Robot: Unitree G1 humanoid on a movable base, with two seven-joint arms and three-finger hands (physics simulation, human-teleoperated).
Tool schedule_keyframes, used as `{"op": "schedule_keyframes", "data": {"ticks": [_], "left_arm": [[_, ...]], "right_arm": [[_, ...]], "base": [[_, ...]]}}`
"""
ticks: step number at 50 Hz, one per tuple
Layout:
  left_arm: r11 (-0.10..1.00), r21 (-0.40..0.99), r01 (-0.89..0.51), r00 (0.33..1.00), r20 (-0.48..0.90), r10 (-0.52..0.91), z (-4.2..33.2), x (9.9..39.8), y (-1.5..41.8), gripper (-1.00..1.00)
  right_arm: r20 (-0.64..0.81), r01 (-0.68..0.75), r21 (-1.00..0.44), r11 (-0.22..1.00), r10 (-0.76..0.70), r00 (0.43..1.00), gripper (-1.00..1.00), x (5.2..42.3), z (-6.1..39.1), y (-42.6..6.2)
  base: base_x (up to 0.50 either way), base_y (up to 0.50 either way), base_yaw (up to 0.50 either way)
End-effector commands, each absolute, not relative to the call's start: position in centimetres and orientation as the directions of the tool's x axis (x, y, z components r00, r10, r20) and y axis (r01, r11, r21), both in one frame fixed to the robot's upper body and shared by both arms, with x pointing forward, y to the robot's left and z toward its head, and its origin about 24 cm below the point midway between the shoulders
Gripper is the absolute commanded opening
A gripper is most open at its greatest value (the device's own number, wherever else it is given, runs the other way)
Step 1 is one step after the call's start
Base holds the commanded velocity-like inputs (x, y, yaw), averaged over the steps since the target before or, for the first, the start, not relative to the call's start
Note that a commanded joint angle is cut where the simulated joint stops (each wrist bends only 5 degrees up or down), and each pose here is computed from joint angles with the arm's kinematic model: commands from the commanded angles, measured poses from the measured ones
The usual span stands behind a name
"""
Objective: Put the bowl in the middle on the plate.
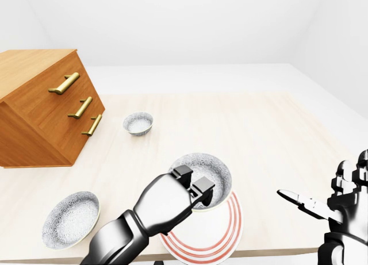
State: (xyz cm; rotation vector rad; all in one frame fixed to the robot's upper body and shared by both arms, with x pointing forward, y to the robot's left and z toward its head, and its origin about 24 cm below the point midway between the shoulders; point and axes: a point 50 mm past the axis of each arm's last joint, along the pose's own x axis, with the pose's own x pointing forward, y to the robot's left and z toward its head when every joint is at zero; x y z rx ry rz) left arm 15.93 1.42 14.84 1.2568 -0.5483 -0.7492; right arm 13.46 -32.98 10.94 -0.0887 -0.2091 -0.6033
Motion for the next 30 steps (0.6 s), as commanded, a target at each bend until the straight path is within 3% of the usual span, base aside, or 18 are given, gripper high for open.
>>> {"op": "schedule_keyframes", "data": {"ticks": [1,30], "left_arm": [[0.119,0.961,0.250,0.622,-0.065,-0.780,14.0,15.5,1.4,-1.00],[-0.005,0.955,0.297,0.575,-0.183,-0.797,11.9,13.6,0.4,-1.00]], "right_arm": [[0.212,0.568,-0.024,0.823,-0.551,0.807,1.00,13.5,10.7,-33.0],[0.222,0.571,-0.027,0.821,-0.552,0.804,1.00,13.3,11.0,-33.0]], "base": [[0.00,0.00,0.00],[0.00,0.00,0.00]]}}
